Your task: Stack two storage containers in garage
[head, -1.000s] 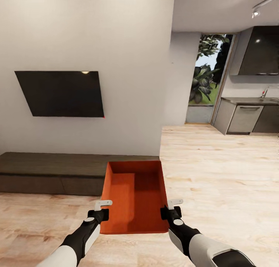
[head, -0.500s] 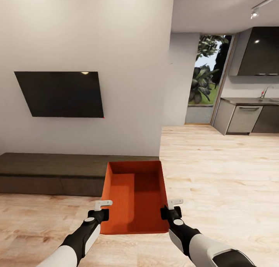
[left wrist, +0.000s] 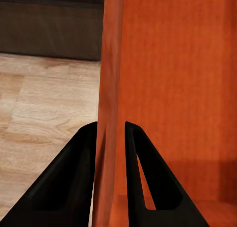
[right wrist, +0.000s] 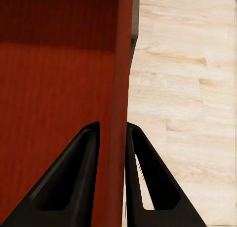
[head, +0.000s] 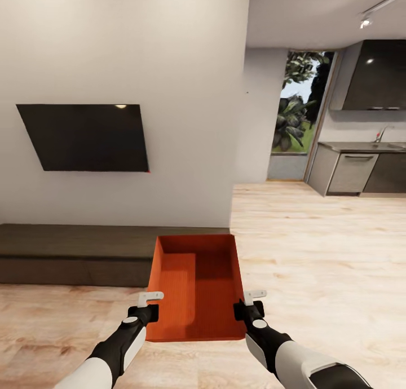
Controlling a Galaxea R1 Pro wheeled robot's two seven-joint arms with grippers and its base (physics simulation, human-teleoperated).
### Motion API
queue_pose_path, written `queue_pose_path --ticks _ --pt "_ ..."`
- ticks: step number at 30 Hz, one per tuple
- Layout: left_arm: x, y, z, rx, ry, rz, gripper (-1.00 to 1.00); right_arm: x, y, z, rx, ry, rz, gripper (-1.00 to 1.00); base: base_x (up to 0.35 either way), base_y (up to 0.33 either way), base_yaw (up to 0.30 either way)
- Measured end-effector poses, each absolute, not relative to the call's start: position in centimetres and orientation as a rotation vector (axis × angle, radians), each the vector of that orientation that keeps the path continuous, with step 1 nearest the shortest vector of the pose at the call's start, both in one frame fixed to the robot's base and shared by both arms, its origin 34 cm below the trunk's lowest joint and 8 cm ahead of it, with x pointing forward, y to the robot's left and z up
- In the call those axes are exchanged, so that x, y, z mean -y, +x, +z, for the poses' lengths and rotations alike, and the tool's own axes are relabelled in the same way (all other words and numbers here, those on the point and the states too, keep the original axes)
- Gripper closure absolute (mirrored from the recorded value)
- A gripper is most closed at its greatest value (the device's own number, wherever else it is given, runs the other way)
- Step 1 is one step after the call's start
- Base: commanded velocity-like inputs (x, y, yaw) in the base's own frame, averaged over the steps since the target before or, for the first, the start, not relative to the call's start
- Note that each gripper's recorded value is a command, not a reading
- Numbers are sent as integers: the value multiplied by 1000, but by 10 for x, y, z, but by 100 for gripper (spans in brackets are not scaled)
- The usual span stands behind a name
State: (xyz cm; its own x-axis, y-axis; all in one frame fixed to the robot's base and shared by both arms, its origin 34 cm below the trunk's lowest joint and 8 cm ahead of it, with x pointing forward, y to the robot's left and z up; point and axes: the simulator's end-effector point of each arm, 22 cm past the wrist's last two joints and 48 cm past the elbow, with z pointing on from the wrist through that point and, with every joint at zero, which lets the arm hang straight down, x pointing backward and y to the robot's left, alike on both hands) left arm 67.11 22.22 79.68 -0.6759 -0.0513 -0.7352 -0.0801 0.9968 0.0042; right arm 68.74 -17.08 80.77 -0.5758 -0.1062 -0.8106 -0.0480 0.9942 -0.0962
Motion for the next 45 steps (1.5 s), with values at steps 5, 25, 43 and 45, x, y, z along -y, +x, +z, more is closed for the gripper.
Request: queue_pose_path --ticks 5,25,43,45 --pt "-222 671 797 -2314 -91 46 100 171 687 808 -2185 -107 -79 100 0 0 -286" --pt "-221 671 801 -2310 -90 47 100 172 687 812 -2181 -106 -77 100 0 0 -74" --pt "-221 675 815 -2283 -92 44 100 172 691 827 -2154 -106 -80 100 0 0 0" --pt "-221 675 817 -2280 -92 44 100 172 692 828 -2151 -107 -80 100 0 0 0"
